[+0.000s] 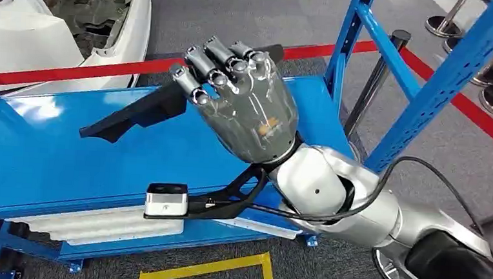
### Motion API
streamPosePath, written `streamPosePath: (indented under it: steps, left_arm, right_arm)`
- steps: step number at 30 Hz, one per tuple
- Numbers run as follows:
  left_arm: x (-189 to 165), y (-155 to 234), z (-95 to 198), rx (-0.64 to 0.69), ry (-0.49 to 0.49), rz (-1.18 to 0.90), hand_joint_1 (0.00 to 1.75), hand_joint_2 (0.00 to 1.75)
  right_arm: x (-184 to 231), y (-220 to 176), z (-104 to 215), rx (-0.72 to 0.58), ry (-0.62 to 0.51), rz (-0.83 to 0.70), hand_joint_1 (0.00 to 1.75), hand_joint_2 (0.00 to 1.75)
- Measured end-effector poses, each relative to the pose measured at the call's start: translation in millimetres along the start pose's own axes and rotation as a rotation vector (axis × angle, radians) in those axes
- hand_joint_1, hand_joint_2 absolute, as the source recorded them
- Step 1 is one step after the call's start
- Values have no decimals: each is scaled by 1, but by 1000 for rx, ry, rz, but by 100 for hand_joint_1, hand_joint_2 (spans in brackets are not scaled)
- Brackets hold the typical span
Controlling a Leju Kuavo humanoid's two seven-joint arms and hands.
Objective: Take the parts from the cabinet and place them on the table.
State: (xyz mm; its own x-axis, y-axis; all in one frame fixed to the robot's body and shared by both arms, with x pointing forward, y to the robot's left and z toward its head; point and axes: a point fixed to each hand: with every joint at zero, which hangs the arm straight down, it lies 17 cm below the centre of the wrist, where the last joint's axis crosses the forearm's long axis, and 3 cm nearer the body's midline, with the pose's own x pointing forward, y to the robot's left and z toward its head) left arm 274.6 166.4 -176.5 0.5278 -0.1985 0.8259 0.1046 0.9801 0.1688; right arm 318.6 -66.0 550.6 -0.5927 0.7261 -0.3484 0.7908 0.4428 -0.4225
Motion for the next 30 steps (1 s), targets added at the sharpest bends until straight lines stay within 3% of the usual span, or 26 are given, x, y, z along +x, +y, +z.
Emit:
streamPosePath:
  steps: [30]
  left_arm:
    - [-1,-3,1,-2,3,3,0,175]
  right_arm:
    - [-3,3,1,4,19,16,175,175]
